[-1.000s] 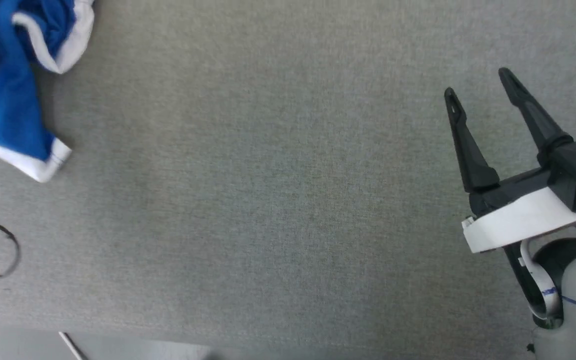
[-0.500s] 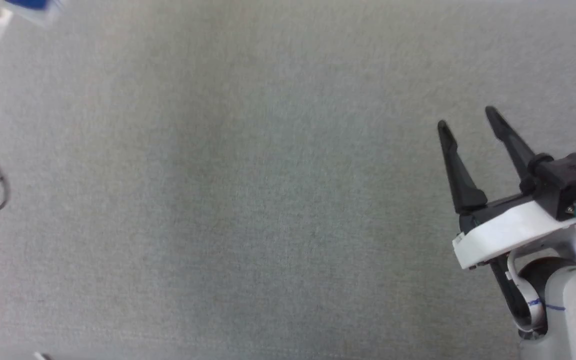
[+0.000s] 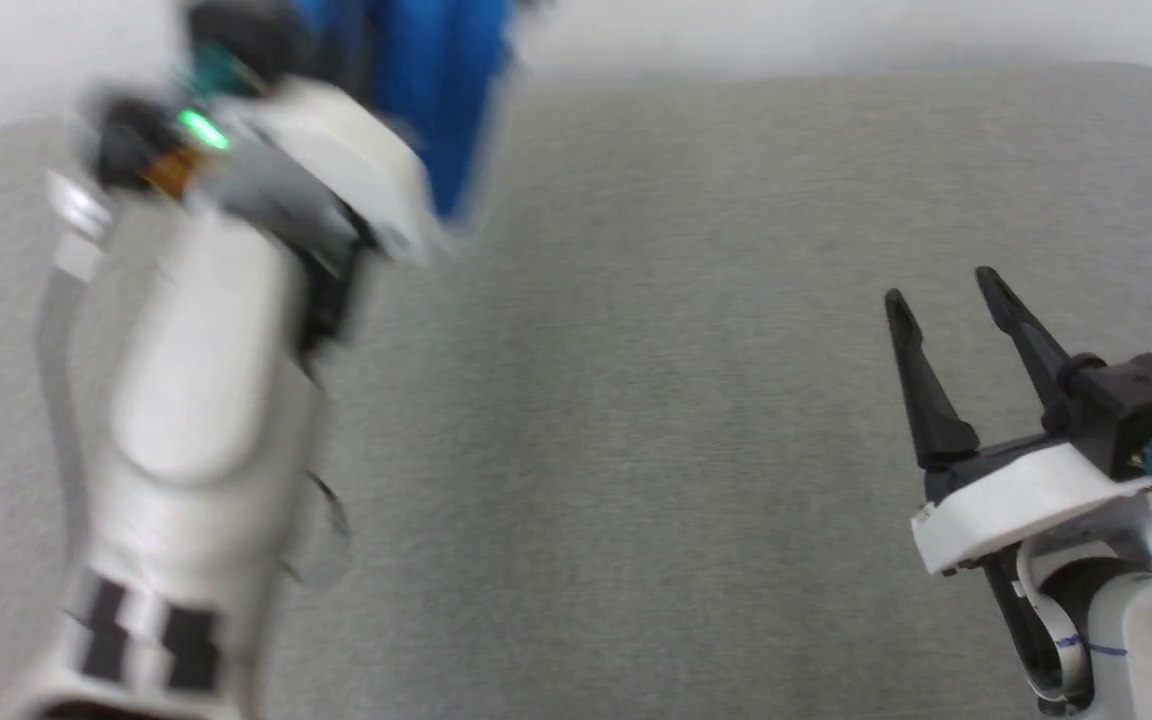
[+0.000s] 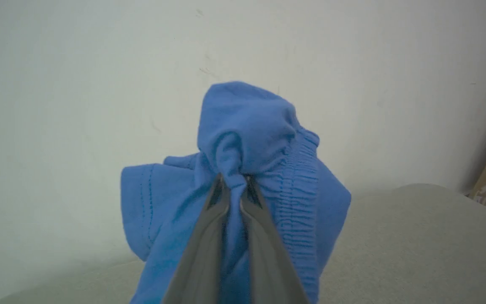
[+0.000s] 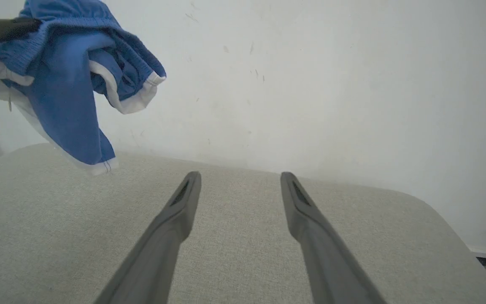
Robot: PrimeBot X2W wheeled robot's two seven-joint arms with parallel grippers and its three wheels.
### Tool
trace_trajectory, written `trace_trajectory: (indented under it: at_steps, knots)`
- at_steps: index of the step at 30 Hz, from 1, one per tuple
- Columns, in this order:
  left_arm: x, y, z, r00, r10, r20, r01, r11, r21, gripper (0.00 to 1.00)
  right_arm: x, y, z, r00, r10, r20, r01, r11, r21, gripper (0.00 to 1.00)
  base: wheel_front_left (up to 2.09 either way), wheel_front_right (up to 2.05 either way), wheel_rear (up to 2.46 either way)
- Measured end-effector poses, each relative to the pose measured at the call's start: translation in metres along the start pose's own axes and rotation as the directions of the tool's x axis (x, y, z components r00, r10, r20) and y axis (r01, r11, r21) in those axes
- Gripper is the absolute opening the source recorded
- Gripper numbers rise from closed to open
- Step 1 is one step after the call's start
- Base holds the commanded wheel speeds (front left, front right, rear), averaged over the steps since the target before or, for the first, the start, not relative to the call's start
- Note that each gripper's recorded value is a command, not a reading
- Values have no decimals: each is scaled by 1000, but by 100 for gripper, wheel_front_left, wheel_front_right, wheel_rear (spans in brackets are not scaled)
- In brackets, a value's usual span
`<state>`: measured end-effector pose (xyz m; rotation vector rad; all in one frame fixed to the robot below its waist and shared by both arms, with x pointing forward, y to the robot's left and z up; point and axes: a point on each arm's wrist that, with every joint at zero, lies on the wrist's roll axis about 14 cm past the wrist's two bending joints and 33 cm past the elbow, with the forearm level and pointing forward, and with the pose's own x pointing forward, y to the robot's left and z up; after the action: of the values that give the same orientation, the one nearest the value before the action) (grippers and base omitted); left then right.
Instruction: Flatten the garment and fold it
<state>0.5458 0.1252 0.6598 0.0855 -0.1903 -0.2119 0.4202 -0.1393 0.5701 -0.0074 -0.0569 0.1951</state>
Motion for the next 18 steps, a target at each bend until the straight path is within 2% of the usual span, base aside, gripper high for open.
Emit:
trace_trajectory:
  at_steps: [5, 8, 11, 12, 13, 14, 18]
  knots:
    - [-36, -79, -78, 970, -99, -222, 69, 988, -140, 0, -18, -22, 4, 997, -73, 5, 73, 997, -24, 100, 0, 0, 0]
    - [-80, -106, -136, 914, -129, -385, 62, 982, -180, 0, -25, -29, 3, 995, -97, 2, 97, 995, -25, 100, 0, 0, 0]
    - [-122, -123, -173, 855, -157, -494, 59, 977, -207, 0, -28, -34, 1, 994, -113, -2, 113, 993, -26, 100, 0, 0, 0]
    - [-132, -129, -179, 842, -171, -512, 69, 975, -213, 25, -29, -34, 0, 993, -114, -6, 114, 993, -25, 100, 0, 0, 0]
    - [-140, -133, -182, 835, -182, -520, 78, 973, -216, 84, -28, -34, -1, 994, -113, -10, 113, 993, -24, 100, 0, 0, 0]
    - [-145, -136, -181, 833, -193, -518, 89, 972, -219, 100, -28, -33, -3, 994, -110, -13, 110, 994, -23, 100, 0, 0, 0]
    - [-145, -138, -154, 878, -206, -431, 95, 960, -265, 100, -25, -25, -2, 996, -85, -10, 85, 996, -14, 100, 0, 0, 0]
